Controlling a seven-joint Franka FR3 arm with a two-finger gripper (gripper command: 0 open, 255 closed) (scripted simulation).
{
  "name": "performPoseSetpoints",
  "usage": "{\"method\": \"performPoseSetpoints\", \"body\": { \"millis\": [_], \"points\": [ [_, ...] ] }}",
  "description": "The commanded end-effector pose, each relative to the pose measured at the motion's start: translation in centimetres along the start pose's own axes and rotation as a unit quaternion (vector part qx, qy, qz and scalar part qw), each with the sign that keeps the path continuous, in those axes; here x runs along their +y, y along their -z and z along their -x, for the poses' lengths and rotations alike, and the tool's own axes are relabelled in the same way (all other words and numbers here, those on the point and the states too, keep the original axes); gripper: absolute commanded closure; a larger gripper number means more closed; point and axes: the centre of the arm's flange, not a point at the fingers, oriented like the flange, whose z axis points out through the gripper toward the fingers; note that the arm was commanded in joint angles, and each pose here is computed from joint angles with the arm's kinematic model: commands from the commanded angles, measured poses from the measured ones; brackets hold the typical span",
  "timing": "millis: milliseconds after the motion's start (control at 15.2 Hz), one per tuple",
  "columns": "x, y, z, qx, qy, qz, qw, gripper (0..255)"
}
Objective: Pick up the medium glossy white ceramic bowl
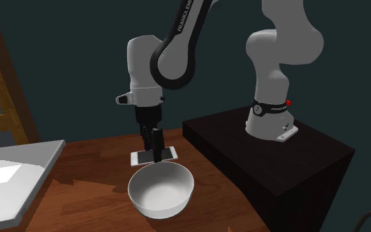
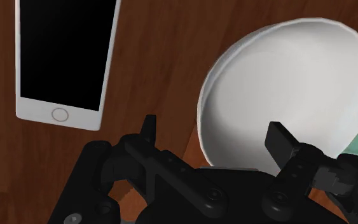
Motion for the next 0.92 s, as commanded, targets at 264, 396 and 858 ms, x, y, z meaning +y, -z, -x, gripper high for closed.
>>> {"method": "performPoseSetpoints", "body": {
  "millis": [264, 396, 858],
  "points": [
    [0.4, -2.3, -0.1, 0.0, 0.0, 0.0, 1.0, 0],
    [0.4, -2.3, 0.0, 0.0, 0.0, 0.0, 1.0, 255],
    [0.4, -2.3, -0.1, 0.0, 0.0, 0.0, 1.0, 255]
  ]
}}
